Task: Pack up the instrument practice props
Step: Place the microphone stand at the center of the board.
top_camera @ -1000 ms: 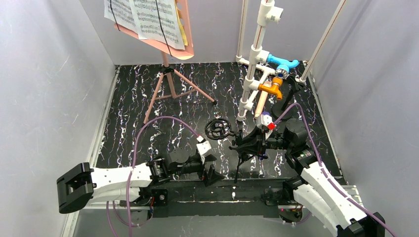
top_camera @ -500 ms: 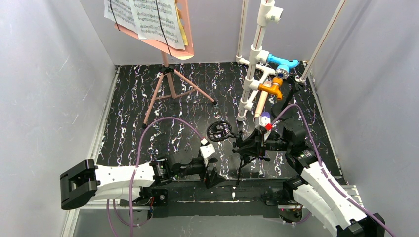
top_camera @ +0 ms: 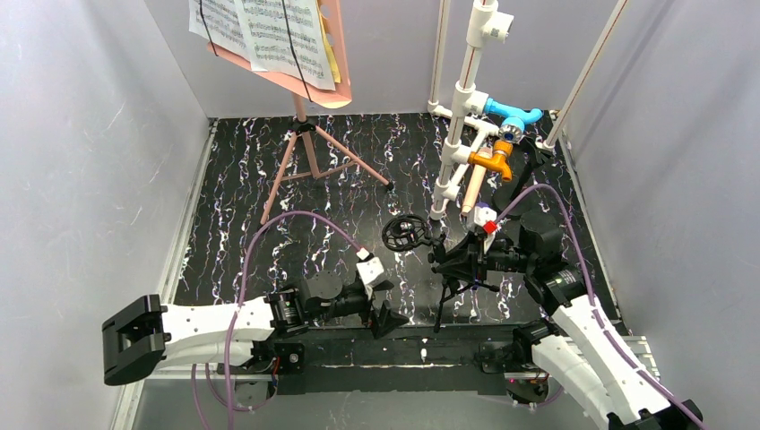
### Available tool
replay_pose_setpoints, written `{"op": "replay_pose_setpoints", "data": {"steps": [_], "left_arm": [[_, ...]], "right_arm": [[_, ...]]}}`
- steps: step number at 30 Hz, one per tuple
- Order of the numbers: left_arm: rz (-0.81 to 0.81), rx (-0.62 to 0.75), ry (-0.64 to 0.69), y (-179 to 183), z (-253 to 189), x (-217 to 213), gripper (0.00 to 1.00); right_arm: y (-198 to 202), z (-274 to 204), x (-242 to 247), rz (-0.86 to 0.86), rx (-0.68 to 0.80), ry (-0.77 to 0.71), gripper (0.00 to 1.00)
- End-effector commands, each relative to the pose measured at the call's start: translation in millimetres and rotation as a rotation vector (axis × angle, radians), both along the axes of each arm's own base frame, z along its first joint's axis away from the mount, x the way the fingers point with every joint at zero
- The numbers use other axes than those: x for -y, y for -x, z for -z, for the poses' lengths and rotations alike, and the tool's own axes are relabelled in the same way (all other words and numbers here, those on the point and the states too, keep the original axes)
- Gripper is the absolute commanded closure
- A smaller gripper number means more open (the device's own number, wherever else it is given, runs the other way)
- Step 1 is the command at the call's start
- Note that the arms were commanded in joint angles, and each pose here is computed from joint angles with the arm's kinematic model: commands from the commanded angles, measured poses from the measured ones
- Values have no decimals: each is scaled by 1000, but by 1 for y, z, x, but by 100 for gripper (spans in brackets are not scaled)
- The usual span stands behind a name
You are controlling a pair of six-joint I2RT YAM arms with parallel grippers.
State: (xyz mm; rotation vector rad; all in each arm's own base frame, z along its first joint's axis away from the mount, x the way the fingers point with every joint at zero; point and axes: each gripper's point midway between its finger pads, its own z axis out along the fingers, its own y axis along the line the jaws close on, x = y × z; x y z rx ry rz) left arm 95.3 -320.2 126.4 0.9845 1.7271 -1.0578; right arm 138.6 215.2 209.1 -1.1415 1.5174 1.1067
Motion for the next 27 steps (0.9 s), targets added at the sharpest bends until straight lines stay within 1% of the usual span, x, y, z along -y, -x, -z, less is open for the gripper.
{"op": "replay_pose_setpoints", "data": {"steps": [1,5,10,16,20,24,27], "left_arm": [[-20,28,25,-2,-6,-5,2],[-33,37,33,-3,-7,-9,2],[-50,52,42,-5,-9,-14,2],[-58,59,65,-4,-13,-19,2],[-61,60,76,-3,-14,-23,2],[-59,70,80,-3,-16,-24,2],[-58,75,79,-3,-17,-25,2]], "right_arm": [[-5,-33,7,26,109,-8,99],[-5,-29,14,53,76,27,99],[-15,-38,24,175,48,4,99],[-32,-52,46,410,48,-31,99],[-42,-52,69,577,60,-17,99],[-51,-45,93,761,-37,2,99],[-54,-46,101,820,-57,-2,99]]}}
